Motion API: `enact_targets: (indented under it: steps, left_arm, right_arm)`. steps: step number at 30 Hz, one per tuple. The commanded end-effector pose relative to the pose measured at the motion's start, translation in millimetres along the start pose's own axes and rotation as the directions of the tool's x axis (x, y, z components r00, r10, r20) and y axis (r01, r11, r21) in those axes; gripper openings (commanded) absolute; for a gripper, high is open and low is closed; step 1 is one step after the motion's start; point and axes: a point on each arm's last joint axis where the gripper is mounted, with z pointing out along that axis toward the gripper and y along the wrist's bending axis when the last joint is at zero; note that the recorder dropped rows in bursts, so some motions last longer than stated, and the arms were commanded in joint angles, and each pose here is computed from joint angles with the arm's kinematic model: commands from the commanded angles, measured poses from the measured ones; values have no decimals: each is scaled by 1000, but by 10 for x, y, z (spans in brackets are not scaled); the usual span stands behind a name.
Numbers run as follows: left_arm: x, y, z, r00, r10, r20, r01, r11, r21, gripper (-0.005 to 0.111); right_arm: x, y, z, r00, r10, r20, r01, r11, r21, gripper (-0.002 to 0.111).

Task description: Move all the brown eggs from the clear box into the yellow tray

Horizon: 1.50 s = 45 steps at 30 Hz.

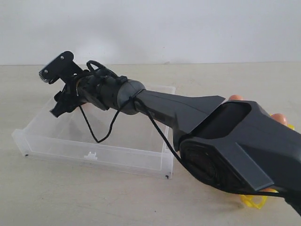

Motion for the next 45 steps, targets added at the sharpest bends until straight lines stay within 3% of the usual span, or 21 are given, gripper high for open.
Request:
enact_targets:
  steps: [1,8,23,29,37,45]
  left_arm:
    - [11,1,5,1000,4,-6,-4,1000,-1,-4]
    - [11,1,5,1000,4,-6,-4,1000,-1,-4]
    - [11,1,5,1000,4,-6,-4,1000,-1,-4]
    - [11,1,5,1000,4,-6,-4,1000,-1,-4]
    - [11,1,5,1000,4,-6,-4,1000,-1,-4]
    - [11,1,5,1000,4,-6,-4,1000,-1,-4]
  right_arm:
    - [78,-38,53,1000,-9,2,9,1000,9,65]
    - [76,-90,67,999,6,38,-7,1000,13,59]
    - [205,-114,137,1000,8,21,-8,1000,16,59]
    - [198,-114,137,1000,8,28,-8,1000,15,48]
    - [168,31,127,999,40,24,-40,999,-13,47]
    - [174,77,-1,978,100,-181,-99,995,10,47]
